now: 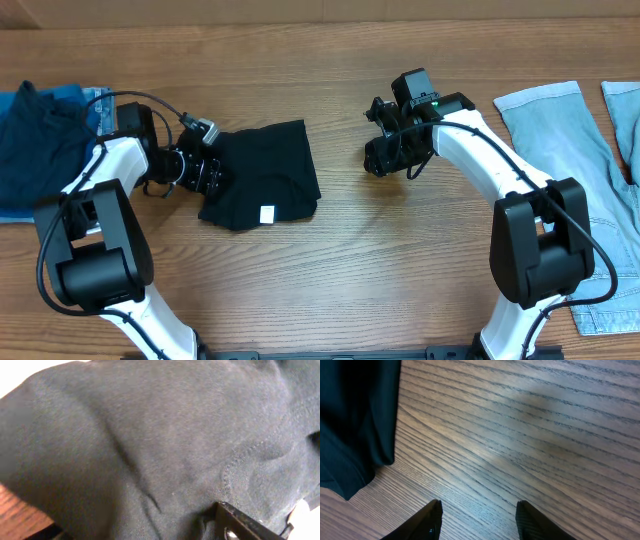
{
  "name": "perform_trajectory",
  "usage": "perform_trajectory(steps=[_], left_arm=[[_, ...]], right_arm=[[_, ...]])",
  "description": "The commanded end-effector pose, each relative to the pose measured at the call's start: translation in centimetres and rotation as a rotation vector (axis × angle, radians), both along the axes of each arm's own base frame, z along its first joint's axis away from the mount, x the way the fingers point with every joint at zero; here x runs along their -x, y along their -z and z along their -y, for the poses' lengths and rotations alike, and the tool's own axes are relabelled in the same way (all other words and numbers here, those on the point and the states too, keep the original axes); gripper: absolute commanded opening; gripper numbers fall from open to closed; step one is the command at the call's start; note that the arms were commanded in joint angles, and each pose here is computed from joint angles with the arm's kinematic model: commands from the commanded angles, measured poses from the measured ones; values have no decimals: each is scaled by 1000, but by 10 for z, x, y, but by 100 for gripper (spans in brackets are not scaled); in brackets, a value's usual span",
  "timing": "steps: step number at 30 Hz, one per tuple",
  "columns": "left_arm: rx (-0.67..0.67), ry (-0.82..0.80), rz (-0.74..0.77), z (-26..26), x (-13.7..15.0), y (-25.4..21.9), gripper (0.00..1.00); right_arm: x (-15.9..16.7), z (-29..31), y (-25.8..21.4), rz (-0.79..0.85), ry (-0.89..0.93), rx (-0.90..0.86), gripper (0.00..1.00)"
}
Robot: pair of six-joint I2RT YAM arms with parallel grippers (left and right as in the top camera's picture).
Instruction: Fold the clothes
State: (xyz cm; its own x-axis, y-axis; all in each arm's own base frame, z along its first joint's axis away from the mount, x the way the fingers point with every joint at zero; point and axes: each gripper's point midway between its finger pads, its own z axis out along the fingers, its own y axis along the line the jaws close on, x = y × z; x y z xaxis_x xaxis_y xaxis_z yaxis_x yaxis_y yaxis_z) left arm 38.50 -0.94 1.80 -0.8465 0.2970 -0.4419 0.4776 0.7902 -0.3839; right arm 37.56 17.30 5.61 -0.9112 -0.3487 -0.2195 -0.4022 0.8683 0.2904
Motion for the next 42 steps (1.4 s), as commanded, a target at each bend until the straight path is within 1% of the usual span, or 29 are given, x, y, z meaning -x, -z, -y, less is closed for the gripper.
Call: perform_trajectory(steps=[1,2,6,10,13,14,16,17,19,20,22,23,24,28,29,30,31,33,34,35,37,39,40,42], left_arm=[[-50,-206,-149,-20,5,14,82],[-67,-246,-185,-24,8,17,89],[-55,-309,-250,-23,14,18,93],[-32,-378,-298,-19,16,19,91],[-25,-418,-368,-14,27,30,86],[-23,-443,-401,-13,32,35,83],[-13,-491,-466,-10,42,45,81],[-8,-515,-491,-8,46,49,78],[-3,-530,-514,-4,51,54,72],[-3,-529,-519,-1,53,54,70],[-11,-503,-525,9,55,56,70],[-17,-484,-522,15,55,56,74],[-22,-465,-515,22,55,57,75],[-30,-430,-470,38,47,60,75],[-40,-428,-459,39,45,60,59],[-45,-428,-453,39,44,61,41],[-58,-436,-454,37,45,62,29],[-85,-446,-454,32,46,64,12],[-103,-450,-451,29,45,65,6],[-142,-459,-447,23,46,66,4],[-203,-474,-429,12,41,62,4],[-274,-494,-401,-1,34,48,4],[-307,-505,-379,-8,29,39,4],[-370,-541,-282,-24,9,-2,4]], right_arm=[[-5,1,-3,15,4,2,52],[-5,1,-3,16,4,2,51],[-5,0,-3,19,4,1,52],[-5,0,-3,19,4,1,52],[-5,1,-3,17,4,2,52],[-5,1,-3,16,4,2,52],[-5,1,-3,15,4,2,52],[-5,1,-3,15,4,2,52],[-5,1,-3,15,4,2,52],[-5,1,-3,16,4,2,52],[-5,0,-3,19,4,1,52],[-5,0,-3,18,4,1,52],[-5,0,-3,18,4,1,52],[-5,0,-3,17,4,0,52],[-5,0,-3,16,4,1,52],[-4,1,-3,14,4,1,52],[-4,1,-3,13,4,1,52],[-5,1,-3,15,4,1,52],[-5,1,-3,15,4,1,52],[-4,1,-3,14,4,1,52],[-4,1,-3,13,4,2,52],[-3,1,-3,9,4,4,52],[-3,1,-3,7,4,4,52],[-3,1,-3,7,4,4,51]])
